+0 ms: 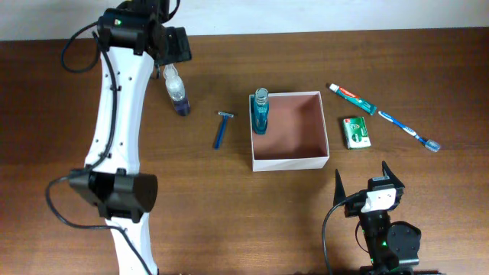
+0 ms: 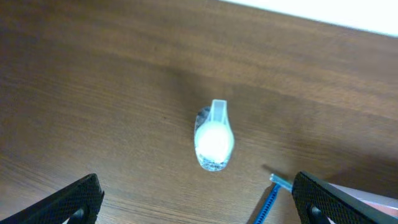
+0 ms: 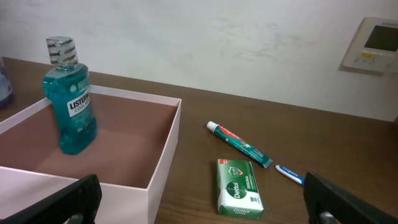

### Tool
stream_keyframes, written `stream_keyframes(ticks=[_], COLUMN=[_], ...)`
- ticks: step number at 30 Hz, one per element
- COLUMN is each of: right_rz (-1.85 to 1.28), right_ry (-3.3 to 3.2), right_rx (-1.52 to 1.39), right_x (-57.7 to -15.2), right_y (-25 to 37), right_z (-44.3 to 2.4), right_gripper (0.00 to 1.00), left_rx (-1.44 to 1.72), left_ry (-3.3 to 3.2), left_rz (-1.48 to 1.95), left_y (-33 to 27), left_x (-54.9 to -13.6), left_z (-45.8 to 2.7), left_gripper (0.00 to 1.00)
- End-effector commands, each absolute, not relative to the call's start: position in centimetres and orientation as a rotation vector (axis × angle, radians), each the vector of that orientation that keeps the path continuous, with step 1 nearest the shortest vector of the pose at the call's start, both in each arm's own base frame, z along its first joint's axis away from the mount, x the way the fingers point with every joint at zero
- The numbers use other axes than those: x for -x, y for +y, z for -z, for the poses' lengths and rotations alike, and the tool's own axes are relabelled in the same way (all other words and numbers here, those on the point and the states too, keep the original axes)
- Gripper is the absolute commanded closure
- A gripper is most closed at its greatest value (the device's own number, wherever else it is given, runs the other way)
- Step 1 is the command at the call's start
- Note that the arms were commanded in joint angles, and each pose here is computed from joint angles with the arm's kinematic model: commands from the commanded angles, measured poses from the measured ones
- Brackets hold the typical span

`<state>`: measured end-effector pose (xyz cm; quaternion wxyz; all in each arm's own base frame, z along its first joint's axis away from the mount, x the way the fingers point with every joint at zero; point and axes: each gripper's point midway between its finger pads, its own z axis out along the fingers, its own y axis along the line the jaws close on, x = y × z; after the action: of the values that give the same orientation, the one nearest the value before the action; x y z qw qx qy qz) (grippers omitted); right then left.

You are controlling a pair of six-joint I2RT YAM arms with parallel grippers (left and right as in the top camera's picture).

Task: Pack container
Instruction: 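Move the left gripper over the clear foam soap pump bottle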

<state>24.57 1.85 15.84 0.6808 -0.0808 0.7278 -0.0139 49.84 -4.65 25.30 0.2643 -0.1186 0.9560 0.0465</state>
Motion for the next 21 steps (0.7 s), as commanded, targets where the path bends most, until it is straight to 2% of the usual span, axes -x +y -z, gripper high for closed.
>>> stream_keyframes(ticks=[1,13,15,18,21], right_rz=[0.031,0.031,0.031,0.031,0.031], right_ry=[1.634,1.634,1.634,1.634,1.634], right_rx=[0.182,0.182,0.182,0.182,0.182], right_x=[-24.5,-24.5,-24.5,-24.5,-24.5], right_y=[1.9,1.9,1.9,1.9,1.9], right_z=[-15.7,-15.7,-15.7,-15.7,-15.7], right_gripper=[0.01,0.01,0.01,0.01,0.01], left_rx=[0.347,0.306,0.306,0.306,0.306], left_ry=[2.692,2.835,2.839,2.840,2.836], left_rz=[-0.054,-0.056,-0.058,-0.058,-0.057], left_y=[-4.9,-5.4,-5.4,-5.4,-5.5], left_x=[-50.1,-50.8,-50.8,-50.9,-51.0], left_z=[-21.5,-15.2,-15.0,-15.0,-14.9], left_gripper=[0.00,0.03,0.11,0.31,0.34])
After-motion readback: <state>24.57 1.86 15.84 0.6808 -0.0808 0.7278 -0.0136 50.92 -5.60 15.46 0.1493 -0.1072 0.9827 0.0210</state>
